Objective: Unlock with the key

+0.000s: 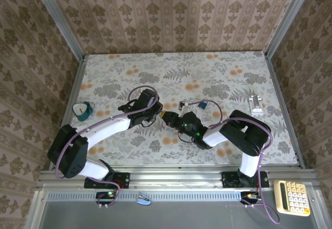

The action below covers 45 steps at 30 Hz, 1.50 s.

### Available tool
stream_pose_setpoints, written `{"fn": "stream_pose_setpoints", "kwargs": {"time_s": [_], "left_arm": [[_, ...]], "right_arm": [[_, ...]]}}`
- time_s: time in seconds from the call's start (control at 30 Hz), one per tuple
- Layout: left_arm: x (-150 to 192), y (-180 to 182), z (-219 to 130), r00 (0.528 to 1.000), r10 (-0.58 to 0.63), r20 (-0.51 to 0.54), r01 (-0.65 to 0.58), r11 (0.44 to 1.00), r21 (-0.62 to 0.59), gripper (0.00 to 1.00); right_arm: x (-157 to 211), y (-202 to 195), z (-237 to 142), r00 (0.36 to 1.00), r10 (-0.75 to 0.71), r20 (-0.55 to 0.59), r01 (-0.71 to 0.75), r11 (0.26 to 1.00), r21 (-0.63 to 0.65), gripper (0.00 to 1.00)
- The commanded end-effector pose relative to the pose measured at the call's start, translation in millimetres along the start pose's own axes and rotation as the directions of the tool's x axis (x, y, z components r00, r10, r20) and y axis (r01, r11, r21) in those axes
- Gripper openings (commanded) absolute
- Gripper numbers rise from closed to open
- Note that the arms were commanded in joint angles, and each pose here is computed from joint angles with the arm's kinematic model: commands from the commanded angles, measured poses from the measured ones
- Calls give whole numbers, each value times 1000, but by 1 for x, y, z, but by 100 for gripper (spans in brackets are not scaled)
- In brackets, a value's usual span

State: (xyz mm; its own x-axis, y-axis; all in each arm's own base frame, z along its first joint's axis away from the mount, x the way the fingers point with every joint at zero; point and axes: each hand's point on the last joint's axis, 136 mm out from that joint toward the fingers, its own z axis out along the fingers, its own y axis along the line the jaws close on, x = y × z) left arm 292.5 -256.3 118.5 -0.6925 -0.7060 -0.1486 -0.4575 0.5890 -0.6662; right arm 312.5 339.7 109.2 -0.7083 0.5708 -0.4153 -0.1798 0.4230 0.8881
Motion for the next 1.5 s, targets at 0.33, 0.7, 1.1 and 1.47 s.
{"fn": "stream_pose_setpoints", "kwargs": {"time_s": [0.33, 0.7, 1.1, 1.47], "left_arm": [[34, -4, -15, 984, 50, -169, -43, 998, 50, 7], [-1, 10, -32, 993, 67, -96, -64, 997, 35, 8], [2, -2, -28, 976, 156, -151, -133, 979, 153, 13], [21, -28, -28, 944, 242, -226, -162, 933, 323, 13]], "right_arm": [[-13, 16, -11, 999, -31, 21, 32, 999, -28, 8], [-3, 0, -41, 993, -82, -80, 84, 996, 12, 31], [-9, 11, -77, 950, -241, -196, 255, 966, 47, 30], [-11, 35, -81, 929, -243, -280, 238, 970, -50, 28]]}}
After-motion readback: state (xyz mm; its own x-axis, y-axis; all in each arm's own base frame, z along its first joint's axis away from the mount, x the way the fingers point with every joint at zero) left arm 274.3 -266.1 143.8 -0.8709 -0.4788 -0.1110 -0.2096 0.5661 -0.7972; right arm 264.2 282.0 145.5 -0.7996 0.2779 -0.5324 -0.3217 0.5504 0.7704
